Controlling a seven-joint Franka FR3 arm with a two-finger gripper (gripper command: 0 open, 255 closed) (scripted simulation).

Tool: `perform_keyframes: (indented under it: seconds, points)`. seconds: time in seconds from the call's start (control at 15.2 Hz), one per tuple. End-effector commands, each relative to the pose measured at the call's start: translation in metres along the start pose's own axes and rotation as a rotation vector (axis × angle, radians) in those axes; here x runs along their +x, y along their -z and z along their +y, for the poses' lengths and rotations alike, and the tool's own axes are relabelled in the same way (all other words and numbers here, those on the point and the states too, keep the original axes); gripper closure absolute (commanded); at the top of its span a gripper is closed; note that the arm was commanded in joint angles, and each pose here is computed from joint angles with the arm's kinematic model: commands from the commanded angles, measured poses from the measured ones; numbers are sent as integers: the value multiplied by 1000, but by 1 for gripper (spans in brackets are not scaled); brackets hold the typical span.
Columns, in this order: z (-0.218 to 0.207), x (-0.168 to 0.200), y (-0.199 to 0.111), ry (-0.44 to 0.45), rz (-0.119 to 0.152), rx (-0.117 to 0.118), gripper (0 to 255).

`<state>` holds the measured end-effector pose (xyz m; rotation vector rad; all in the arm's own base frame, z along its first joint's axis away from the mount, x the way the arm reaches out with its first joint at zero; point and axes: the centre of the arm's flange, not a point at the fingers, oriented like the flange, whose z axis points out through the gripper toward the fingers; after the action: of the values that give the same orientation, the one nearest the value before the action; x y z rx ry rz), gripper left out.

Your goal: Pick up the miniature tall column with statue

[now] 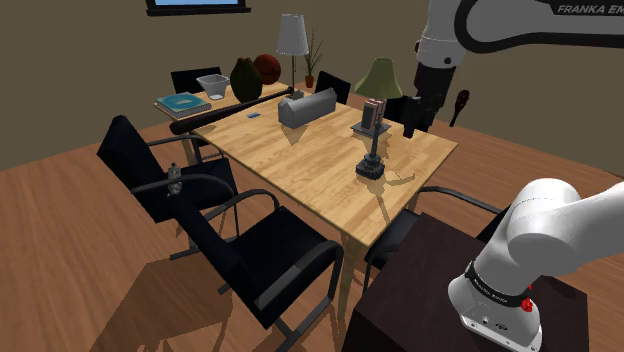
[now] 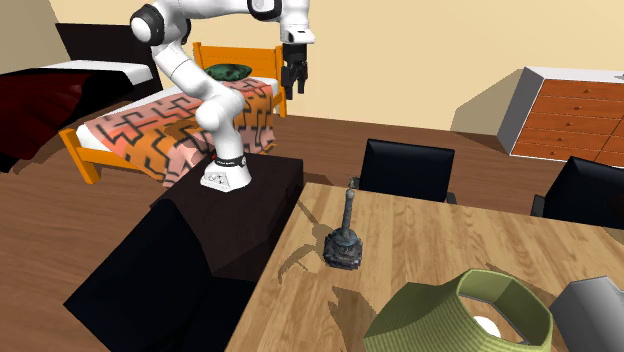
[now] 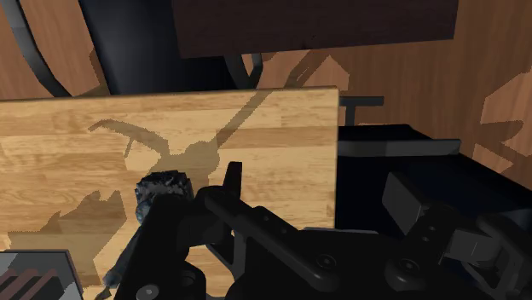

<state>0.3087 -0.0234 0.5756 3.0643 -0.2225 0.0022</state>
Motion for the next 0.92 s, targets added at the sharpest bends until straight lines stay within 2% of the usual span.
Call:
perform_keyframes:
  seconds: [0.0, 0.86]
  points:
    - [0, 0, 0, 0, 0, 0, 0]
    - [116, 123, -41, 72, -27, -5, 0]
